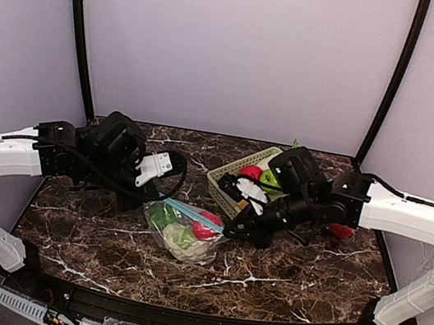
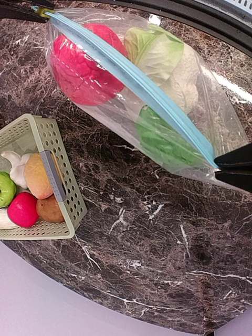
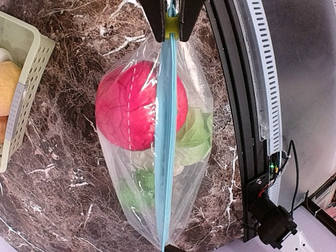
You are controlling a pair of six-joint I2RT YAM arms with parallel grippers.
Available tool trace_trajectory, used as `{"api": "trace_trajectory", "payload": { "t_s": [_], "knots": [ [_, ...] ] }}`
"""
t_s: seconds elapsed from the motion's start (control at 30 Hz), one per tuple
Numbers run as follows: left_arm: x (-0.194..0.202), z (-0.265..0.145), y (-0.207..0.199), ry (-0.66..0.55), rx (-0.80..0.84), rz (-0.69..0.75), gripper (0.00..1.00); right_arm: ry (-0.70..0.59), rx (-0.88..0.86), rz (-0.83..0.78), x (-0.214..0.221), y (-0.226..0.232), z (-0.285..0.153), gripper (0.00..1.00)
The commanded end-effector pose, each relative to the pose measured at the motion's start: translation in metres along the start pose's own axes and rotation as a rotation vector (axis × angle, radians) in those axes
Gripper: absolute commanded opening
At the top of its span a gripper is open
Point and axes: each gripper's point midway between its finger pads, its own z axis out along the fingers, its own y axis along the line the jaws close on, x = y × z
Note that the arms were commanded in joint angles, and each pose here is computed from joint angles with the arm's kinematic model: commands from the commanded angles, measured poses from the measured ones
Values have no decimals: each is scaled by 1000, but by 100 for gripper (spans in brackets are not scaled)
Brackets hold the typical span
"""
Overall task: Place the food in the zip-top bag and seal the zipper
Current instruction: Zip the zipper on the zipper food storage bag.
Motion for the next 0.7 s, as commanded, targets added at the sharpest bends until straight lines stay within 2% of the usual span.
{"api": "trace_trajectory", "payload": {
  "t_s": [0.0,0.23,0.33,0.43,0.67],
  "knots": [
    [29,-12,35,87,-167,-38,1,128,13,68,39,-1,-9,0],
    [31,-10,34,84,-165,-61,1,125,6,94,38,0,-9,0],
    [26,-6,28,42,-135,-110,1,71,-60,116,22,11,-6,0],
    [22,-1,11,15,-41,-181,1,33,-159,152,9,26,8,0],
    [25,-5,-10,7,77,-307,1,86,-256,219,11,41,49,0]
  ]
}}
